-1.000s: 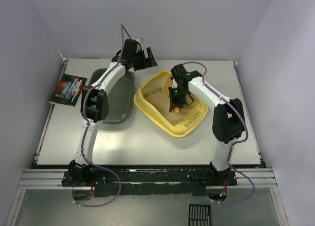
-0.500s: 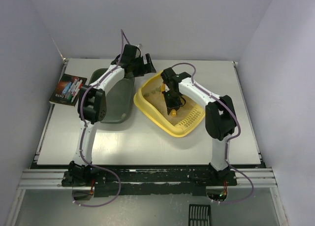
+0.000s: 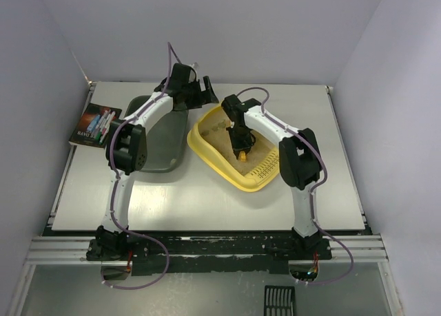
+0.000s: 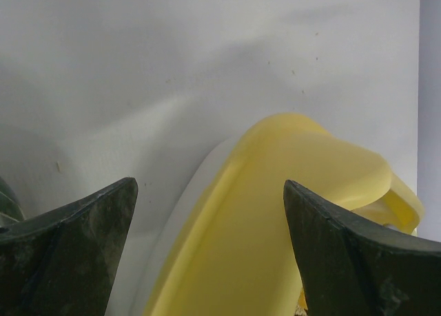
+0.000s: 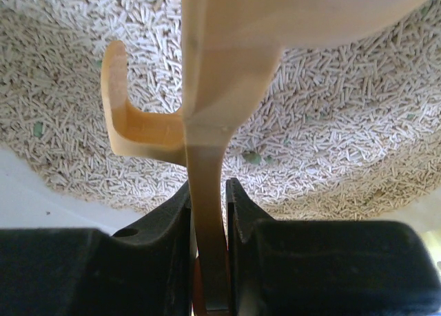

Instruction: Clean the litter box

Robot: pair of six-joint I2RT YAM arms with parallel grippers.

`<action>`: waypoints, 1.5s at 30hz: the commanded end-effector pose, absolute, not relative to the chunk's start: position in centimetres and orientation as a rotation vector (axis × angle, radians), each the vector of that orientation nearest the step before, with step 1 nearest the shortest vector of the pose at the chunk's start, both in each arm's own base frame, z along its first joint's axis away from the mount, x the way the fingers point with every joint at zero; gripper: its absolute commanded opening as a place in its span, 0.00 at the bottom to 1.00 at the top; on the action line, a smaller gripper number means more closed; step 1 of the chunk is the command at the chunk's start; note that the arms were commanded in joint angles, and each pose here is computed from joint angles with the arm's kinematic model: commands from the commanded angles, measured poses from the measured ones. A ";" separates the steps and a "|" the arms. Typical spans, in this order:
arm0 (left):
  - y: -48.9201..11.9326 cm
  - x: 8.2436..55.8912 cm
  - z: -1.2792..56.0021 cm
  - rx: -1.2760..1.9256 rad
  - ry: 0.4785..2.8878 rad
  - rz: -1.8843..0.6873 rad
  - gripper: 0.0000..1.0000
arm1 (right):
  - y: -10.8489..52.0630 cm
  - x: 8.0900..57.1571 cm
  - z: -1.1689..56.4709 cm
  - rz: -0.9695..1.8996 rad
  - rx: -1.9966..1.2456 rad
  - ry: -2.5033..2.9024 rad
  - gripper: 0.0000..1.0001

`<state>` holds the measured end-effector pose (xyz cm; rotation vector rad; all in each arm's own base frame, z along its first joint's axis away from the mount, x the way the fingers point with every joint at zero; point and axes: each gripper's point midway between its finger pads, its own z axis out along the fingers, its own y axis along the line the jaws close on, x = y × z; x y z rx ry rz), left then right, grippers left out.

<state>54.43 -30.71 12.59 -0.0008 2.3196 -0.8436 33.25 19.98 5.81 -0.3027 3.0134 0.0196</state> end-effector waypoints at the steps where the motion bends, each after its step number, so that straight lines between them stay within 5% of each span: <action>1: -32.2 52.9 15.3 0.050 2.273 -0.920 0.99 | 20.2 33.2 5.4 0.019 -0.279 3.060 0.00; 33: -34.7 47.6 15.3 0.047 2.349 -1.038 0.99 | 27.4 32.1 5.6 1.147 -0.249 2.851 0.00; 45: -33.9 47.9 16.6 0.059 2.329 -1.005 0.99 | 25.8 33.9 8.4 1.132 -0.140 2.662 0.00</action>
